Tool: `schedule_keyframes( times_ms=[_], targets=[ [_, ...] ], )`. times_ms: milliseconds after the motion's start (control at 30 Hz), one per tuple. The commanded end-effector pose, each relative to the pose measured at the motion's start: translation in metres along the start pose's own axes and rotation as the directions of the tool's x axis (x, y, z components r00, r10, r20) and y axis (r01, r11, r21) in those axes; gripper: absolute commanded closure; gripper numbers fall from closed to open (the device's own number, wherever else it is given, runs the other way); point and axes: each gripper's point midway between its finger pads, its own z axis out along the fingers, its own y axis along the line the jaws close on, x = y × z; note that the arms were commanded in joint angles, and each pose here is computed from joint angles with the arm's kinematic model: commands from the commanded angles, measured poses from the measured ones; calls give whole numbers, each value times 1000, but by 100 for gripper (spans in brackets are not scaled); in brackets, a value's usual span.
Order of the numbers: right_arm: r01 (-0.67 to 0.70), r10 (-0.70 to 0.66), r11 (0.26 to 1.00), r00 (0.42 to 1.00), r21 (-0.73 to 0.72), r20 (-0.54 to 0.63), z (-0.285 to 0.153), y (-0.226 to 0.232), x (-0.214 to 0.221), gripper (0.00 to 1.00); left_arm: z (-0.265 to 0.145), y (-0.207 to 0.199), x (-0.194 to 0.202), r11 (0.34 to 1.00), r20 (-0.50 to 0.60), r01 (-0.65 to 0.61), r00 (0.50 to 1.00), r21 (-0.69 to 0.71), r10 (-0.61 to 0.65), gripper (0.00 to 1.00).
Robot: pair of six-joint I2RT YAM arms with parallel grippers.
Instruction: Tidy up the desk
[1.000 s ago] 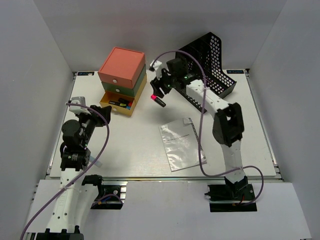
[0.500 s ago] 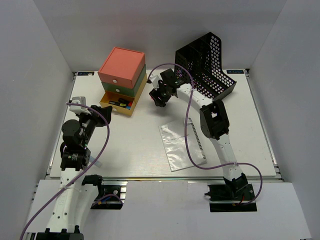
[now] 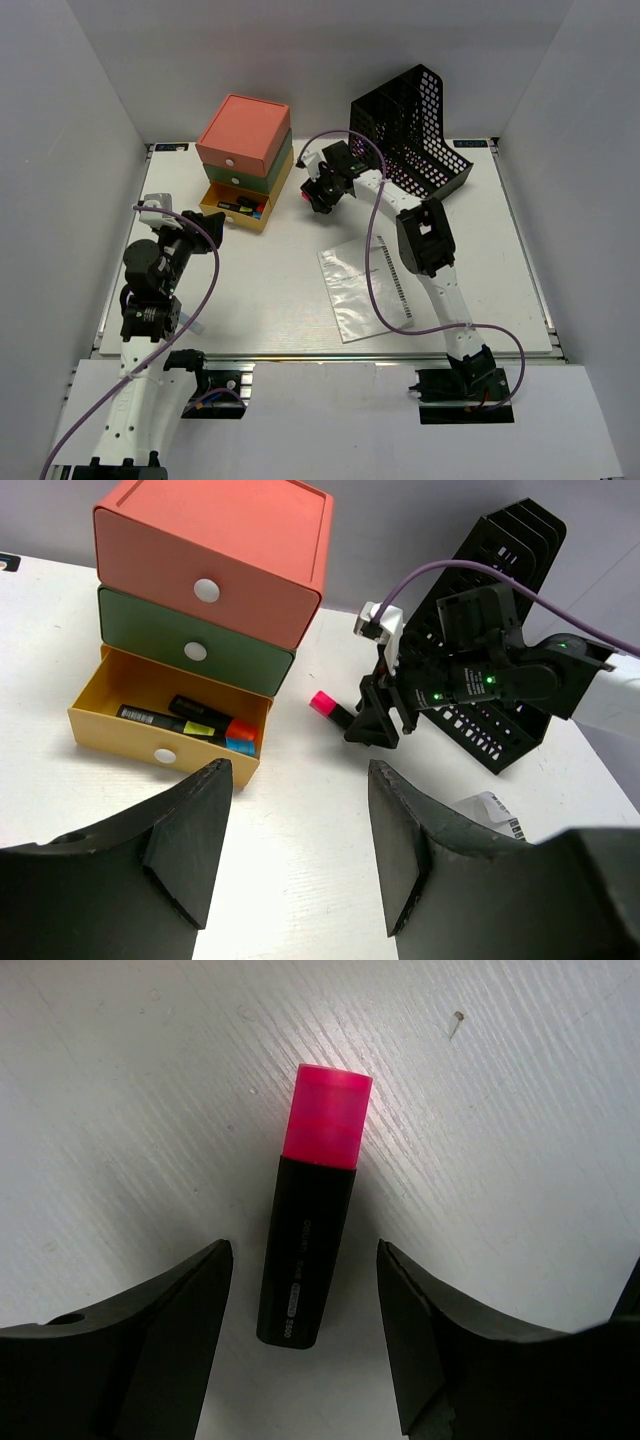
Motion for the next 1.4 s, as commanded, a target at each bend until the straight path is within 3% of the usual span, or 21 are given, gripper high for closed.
schedule_keyframes(
  times_ms=[0, 133, 267, 367, 533, 667, 833, 967, 1133, 1367],
  targets=[
    [0, 0, 1000, 998, 6, 61, 1, -9, -16, 36, -1, -3, -6, 1000, 21, -10, 1000, 8, 10, 33],
    [-6, 6, 1000, 999, -6, 46, 5, -9, -7, 40, -1, -3, -6, 1000, 20, -9, 1000, 8, 9, 33],
    [-12, 13, 1000, 1000, -28, 22, 8, -6, 3, 50, -1, -1, -5, 1000, 21, -9, 1000, 2, 9, 33],
    [-25, 25, 999, 1000, -41, -1, 8, -5, 11, 68, -1, -1, -5, 1000, 19, -9, 1000, 1, 9, 34],
    [-21, 21, 999, 1000, -27, 5, -4, -5, 8, 86, -1, -1, -4, 1000, 18, -7, 1000, 1, 7, 33],
    [44, -41, 999, 995, -26, 88, -55, 1, -32, 100, -2, 0, -6, 1000, 27, -5, 1000, -7, 5, 33],
    [186, -155, 975, 962, -123, 227, -140, 48, -76, 100, -3, 0, -7, 1000, 30, 1, 1000, -11, -1, 34],
    [299, -224, 917, 933, -262, 281, -172, 108, -81, 100, -4, 0, -9, 1000, 38, 2, 999, -14, -1, 34],
    [406, -314, 845, 904, -348, 291, -161, 182, -90, 100, -6, 2, -10, 1000, 48, 0, 999, -29, 1, 33],
    [365, -284, 909, 896, -204, 340, -121, 208, -154, 100, -9, 4, -14, 999, 70, -3, 997, -45, 6, 33]
  ],
)
